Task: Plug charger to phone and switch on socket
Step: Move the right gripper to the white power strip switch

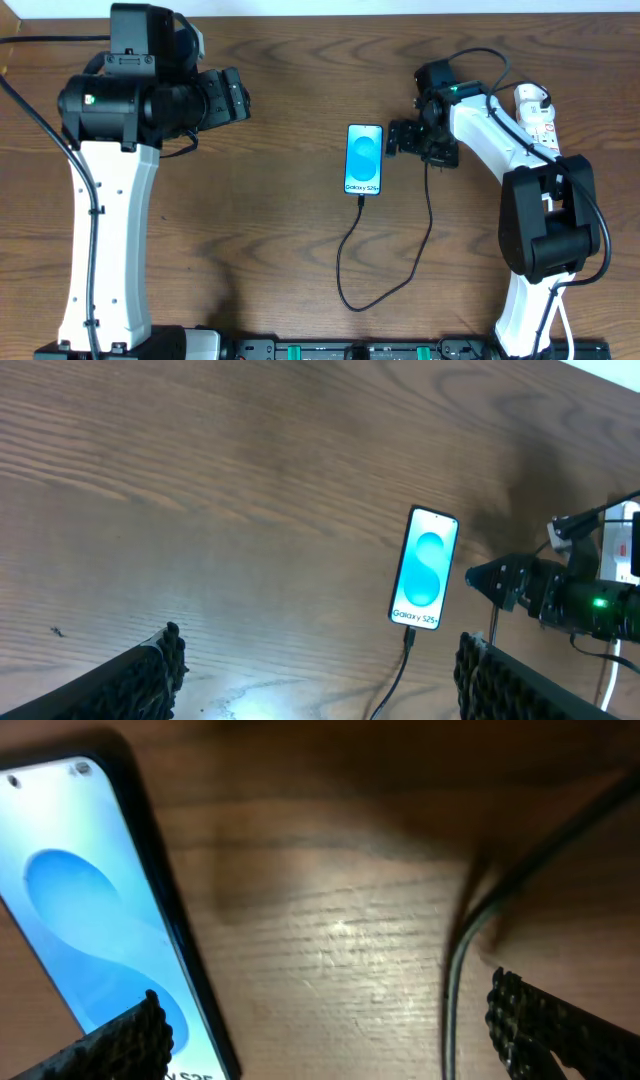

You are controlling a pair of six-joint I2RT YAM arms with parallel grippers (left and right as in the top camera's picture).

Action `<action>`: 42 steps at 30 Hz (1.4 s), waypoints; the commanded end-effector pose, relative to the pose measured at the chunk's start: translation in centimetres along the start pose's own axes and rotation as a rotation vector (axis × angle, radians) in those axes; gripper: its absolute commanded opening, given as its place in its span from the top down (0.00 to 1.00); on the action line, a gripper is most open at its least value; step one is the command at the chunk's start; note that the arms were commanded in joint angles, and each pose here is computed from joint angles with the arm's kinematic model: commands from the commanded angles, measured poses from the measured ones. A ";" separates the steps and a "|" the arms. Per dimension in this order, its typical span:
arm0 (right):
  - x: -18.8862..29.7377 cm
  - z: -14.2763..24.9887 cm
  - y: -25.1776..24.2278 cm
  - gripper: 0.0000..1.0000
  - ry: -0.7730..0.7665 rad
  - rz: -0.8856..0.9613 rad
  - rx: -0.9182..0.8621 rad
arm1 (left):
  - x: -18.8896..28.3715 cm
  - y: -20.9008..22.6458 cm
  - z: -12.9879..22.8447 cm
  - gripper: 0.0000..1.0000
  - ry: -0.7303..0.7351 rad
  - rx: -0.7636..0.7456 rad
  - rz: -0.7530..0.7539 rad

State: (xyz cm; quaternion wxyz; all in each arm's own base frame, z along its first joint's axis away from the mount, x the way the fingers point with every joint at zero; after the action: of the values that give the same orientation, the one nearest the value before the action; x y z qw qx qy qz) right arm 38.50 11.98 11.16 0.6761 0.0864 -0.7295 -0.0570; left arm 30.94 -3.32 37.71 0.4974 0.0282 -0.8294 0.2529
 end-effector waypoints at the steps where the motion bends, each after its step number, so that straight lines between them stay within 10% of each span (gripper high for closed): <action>1: 0.8 -0.4 0.1 0.01 -0.013 -0.003 0.033 | 0.1 0.1 0.0 0.12 -0.008 -0.013 -0.012; 18: 20.9 -6.7 -10.1 0.01 -0.370 0.019 0.047 | 0.1 0.1 0.0 0.12 -0.008 -0.013 -0.012; 27: 23.2 -3.6 -22.9 0.01 -0.396 0.130 -0.069 | 0.1 0.1 0.0 0.12 -0.008 -0.013 -0.012; 42: 16.7 -3.2 -26.0 0.01 -0.418 0.002 0.053 | 0.1 0.1 0.0 0.12 -0.008 -0.013 -0.012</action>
State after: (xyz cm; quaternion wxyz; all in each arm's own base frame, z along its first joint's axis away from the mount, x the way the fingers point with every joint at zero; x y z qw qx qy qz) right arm 41.81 -17.54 23.52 0.5158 0.0525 -0.8538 -0.0471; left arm 30.90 -3.33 37.68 0.4986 0.0287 -0.8287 0.2526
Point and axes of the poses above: each gripper's point midway between its finger pads, its own x axis back along the fingers, its own y axis along the line the jaws close on, z = x × y, the point moved 9 cm from there along x, back along the fingers, and after that the axes turned 13 degrees about x, right-handed, at the moved point
